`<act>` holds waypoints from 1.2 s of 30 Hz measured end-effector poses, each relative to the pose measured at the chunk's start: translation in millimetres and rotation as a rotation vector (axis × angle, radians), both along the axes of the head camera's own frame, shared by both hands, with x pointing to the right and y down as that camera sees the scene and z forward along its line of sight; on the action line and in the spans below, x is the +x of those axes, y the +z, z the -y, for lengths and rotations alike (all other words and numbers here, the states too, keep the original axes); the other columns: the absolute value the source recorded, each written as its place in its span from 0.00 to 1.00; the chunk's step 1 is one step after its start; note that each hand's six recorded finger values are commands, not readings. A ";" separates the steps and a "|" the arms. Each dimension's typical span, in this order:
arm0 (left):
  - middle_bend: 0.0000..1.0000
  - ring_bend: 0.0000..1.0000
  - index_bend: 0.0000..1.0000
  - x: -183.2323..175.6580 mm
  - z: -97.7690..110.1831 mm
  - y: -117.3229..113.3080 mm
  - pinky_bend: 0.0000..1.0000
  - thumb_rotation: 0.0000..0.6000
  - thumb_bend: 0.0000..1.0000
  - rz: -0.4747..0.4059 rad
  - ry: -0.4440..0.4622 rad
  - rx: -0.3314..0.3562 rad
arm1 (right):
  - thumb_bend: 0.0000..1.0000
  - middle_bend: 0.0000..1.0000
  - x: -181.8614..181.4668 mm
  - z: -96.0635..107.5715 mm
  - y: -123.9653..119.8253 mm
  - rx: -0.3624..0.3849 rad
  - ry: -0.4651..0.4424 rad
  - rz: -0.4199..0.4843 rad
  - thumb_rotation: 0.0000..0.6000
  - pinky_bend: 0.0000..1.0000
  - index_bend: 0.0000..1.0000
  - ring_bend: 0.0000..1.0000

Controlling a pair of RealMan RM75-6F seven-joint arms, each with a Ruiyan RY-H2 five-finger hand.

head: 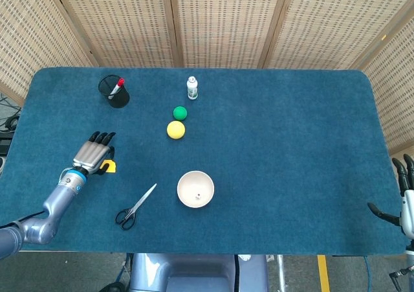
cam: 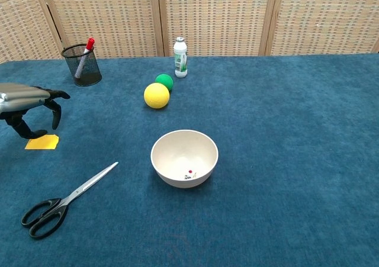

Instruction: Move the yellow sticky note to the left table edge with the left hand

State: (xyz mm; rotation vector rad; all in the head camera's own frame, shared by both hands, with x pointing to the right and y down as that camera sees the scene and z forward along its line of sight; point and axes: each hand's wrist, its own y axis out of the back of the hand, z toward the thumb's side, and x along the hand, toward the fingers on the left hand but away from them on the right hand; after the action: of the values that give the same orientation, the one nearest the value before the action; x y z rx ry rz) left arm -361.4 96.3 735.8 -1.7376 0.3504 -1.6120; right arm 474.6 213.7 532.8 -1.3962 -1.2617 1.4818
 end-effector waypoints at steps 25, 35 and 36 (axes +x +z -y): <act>0.00 0.00 0.45 0.1 -7.6 27.4 0.00 1.00 0.43 -0.085 -0.051 0.085 | 0.00 0.00 0.4 -0.2 0.5 -0.005 0.001 0.012 1.00 0.00 0.00 0.00; 0.00 0.00 0.45 -2.8 -10.0 29.8 0.00 1.00 0.42 -0.125 -0.053 0.109 | 0.00 0.00 0.9 -0.3 0.9 -0.008 0.002 0.015 1.00 0.00 0.00 0.00; 0.00 0.00 0.45 -2.7 -10.5 29.6 0.00 1.00 0.42 -0.131 -0.054 0.109 | 0.00 0.00 0.9 -0.3 0.8 -0.008 0.002 0.015 1.00 0.00 0.00 0.00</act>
State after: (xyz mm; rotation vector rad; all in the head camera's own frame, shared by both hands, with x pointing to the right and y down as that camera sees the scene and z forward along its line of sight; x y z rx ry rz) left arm -364.1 106.8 765.4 -1.7671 0.5422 -1.4911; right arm 475.5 214.0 533.7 -1.4139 -1.2676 1.4818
